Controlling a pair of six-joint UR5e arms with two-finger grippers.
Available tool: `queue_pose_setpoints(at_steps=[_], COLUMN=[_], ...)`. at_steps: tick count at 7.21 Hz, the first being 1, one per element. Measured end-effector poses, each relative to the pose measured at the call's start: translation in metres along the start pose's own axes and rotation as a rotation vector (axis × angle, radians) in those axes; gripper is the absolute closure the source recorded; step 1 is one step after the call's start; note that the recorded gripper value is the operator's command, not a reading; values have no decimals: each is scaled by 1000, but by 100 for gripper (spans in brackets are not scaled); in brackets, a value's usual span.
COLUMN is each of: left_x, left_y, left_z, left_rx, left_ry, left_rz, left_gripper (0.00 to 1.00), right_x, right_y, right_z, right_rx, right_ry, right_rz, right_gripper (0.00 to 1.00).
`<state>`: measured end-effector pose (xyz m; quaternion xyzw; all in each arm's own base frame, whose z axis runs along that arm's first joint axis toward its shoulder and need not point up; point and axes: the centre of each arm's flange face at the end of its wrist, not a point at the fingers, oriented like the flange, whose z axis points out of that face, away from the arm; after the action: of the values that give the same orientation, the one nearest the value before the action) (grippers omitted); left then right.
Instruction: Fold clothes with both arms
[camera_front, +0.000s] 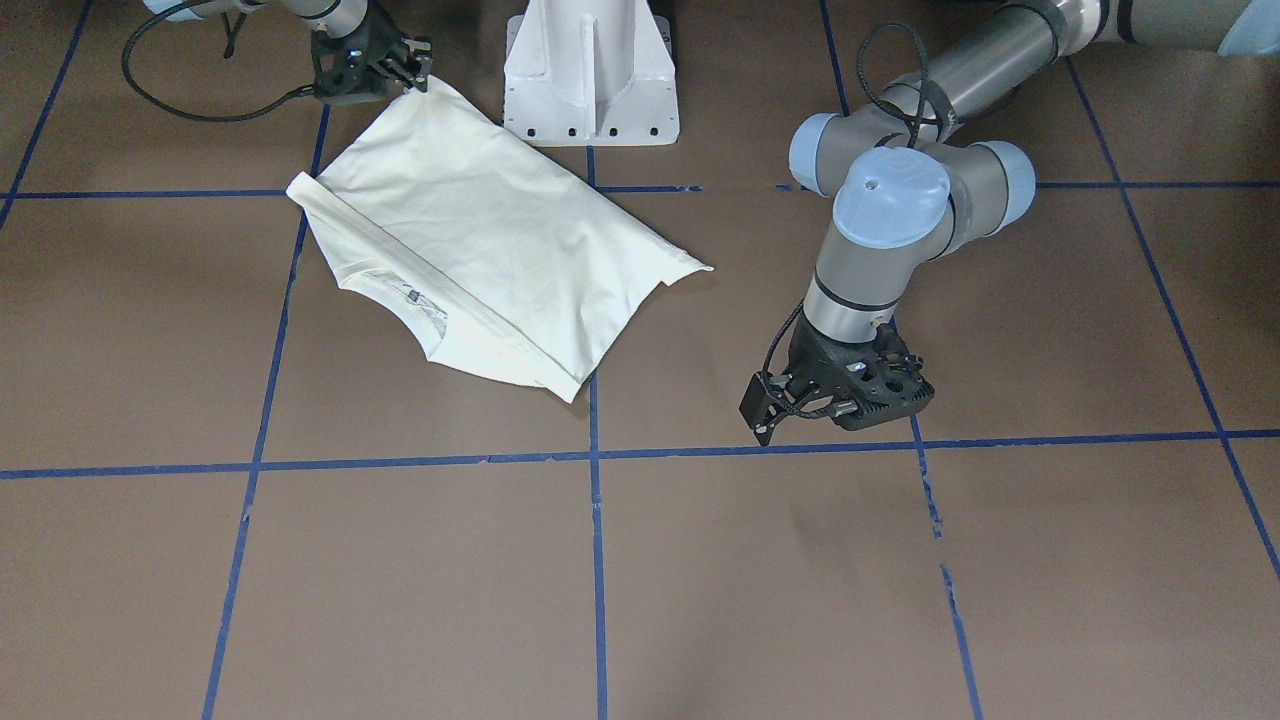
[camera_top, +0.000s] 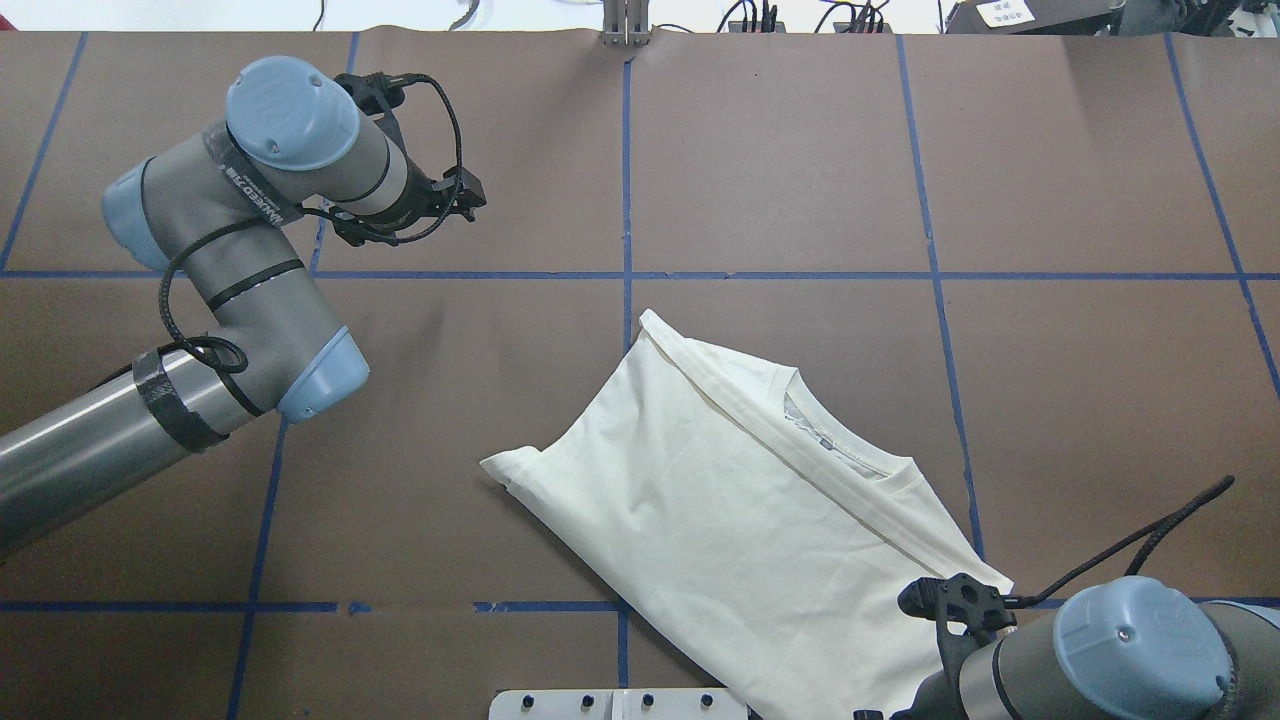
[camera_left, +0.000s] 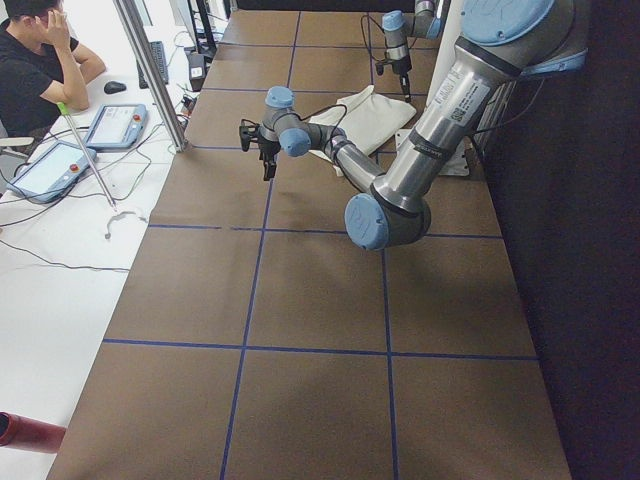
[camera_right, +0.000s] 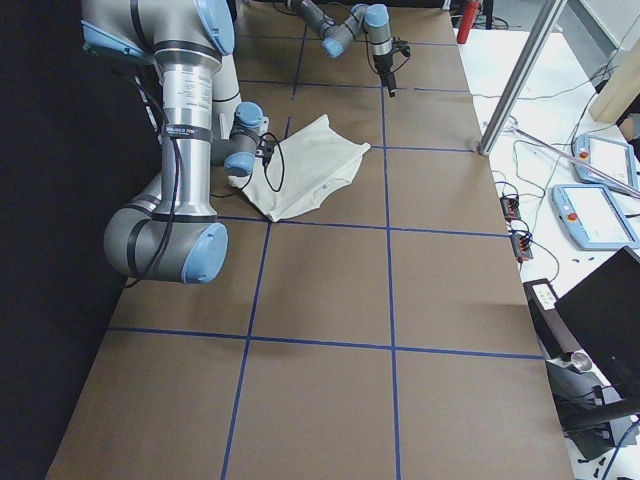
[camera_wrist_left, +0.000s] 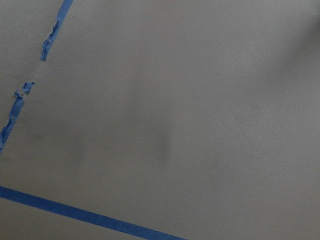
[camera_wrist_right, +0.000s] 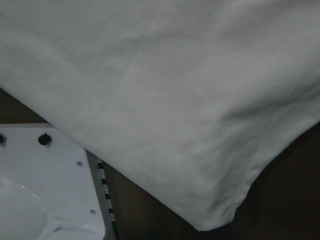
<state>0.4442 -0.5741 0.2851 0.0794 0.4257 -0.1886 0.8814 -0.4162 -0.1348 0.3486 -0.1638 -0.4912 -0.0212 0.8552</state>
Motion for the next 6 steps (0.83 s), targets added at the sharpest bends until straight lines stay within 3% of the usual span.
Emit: queue_pose_setpoints(at_steps=[2, 4, 6], left_x=[1, 6, 16], left_y=[21, 95, 173], left_z=[-9, -18, -13], left_rx=[-34, -151, -256], left_ry=[27, 60, 44], left_rz=[-27, -111, -209], left_gripper=[5, 11, 20], right_x=[-11, -20, -36], right_y=[-40, -89, -128], right_z=[-44, -98, -135], right_rx=[111, 255, 356], right_ry=[-74, -153, -220], right_rz=[42, 78, 97], right_gripper=[0, 0, 0])
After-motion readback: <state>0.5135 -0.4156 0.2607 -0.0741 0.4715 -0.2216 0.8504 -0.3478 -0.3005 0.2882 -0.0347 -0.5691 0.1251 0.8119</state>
